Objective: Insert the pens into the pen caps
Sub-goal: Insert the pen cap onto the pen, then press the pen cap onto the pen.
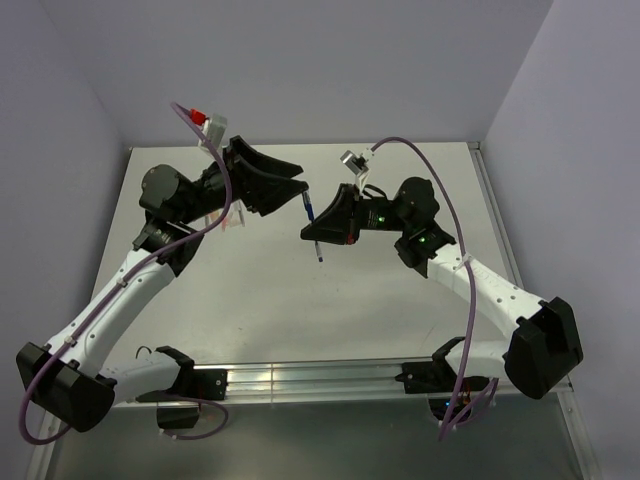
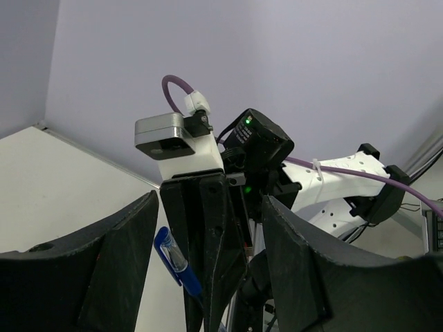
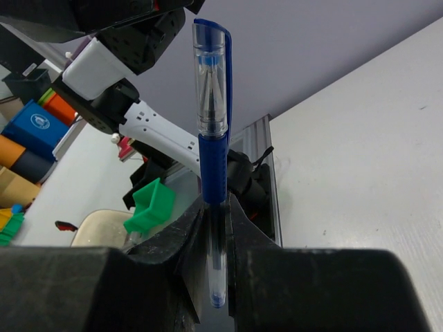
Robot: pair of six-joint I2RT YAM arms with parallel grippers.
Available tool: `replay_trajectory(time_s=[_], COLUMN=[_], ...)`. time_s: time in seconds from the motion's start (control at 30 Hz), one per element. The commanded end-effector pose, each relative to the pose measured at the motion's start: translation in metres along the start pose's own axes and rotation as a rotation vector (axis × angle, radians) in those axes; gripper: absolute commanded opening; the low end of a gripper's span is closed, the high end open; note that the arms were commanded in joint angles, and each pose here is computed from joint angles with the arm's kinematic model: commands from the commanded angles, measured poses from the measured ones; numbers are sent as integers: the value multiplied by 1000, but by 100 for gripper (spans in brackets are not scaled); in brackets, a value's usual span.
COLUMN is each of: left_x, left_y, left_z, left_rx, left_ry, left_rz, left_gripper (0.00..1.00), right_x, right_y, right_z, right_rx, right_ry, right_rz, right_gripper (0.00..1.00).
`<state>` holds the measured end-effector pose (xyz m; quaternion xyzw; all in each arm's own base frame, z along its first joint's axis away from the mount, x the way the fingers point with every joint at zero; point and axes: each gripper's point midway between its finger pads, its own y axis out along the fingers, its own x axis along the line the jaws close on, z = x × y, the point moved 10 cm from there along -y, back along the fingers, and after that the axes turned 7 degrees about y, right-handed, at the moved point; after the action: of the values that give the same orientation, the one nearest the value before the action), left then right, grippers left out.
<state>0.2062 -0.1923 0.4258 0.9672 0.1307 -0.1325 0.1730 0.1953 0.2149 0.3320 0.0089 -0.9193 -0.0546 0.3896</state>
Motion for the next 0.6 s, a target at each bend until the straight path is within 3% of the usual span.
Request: replay_trajectory(time_s=[0.0, 0.57], left_x=[-4, 8], left_y=[0, 6], left_z=[-2, 9], left_rx=[-2, 33], left_ry=[21, -20], left_rz=[60, 75], left_gripper=[66, 64], right_x=[19, 30], right_y=[0, -4], right_z=[-12, -12], right_rx=[-23, -25], right_ry=[-85, -115], right_rz=[-57, -73], right_gripper=[0, 0])
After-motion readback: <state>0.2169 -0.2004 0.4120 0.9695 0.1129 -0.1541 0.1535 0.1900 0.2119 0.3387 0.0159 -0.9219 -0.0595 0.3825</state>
